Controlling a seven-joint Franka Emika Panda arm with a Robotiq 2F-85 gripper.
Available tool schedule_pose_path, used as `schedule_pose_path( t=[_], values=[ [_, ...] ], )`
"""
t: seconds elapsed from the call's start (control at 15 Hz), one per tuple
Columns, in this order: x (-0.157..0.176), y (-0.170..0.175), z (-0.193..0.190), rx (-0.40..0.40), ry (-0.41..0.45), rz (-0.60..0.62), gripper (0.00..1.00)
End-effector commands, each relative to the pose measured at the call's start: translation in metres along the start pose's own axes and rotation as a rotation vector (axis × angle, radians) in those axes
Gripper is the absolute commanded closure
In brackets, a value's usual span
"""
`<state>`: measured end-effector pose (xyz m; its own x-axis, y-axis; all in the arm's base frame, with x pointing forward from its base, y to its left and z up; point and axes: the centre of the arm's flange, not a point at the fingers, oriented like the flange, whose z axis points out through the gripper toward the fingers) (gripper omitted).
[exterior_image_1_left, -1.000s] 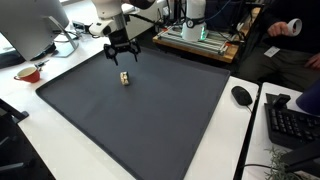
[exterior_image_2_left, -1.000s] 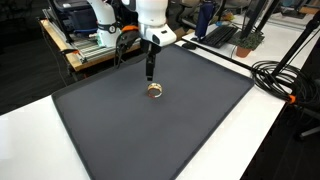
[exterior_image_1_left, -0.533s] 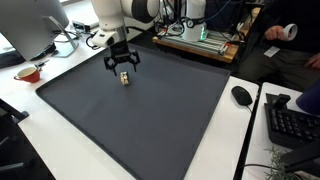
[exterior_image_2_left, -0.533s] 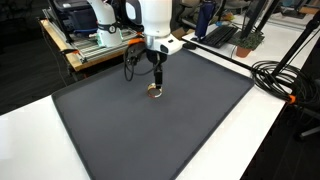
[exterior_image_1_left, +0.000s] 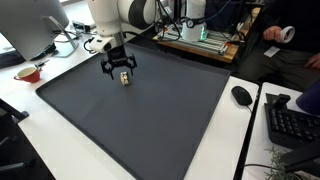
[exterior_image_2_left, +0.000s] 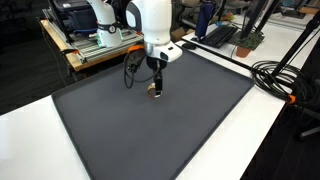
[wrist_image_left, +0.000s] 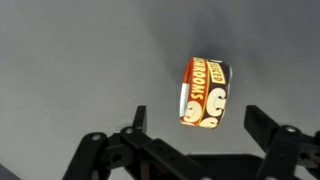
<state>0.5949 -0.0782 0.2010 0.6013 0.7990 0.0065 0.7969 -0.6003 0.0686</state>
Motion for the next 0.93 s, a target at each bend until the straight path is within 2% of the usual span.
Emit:
schedule_pose_path(
  t=[0.0, 0.07, 0.13, 0.2, 0.27, 0.73, 0.87],
  values=[
    [-0.002, 0.0136, 0.0046, -0.016, -0.02, 0.017, 0.0],
    [-0.003, 0.0151, 0.0052, -0.02, -0.022, 0.022, 0.02],
    [-0.0036, 0.0163, 0.0055, -0.021, -0.024, 0.026, 0.09],
    [-0.0041, 0.0172, 0.0058, -0.022, -0.028, 0.03, 0.27],
    [-0.0046, 0.0177, 0.0065, -0.023, -0.032, 0.032, 0.31],
    [-0.0072, 0.0154, 0.0054, -0.024, -0.04, 0.041, 0.81],
    [-0.007, 0.0139, 0.0015, -0.022, -0.038, 0.04, 0.91]
  ],
)
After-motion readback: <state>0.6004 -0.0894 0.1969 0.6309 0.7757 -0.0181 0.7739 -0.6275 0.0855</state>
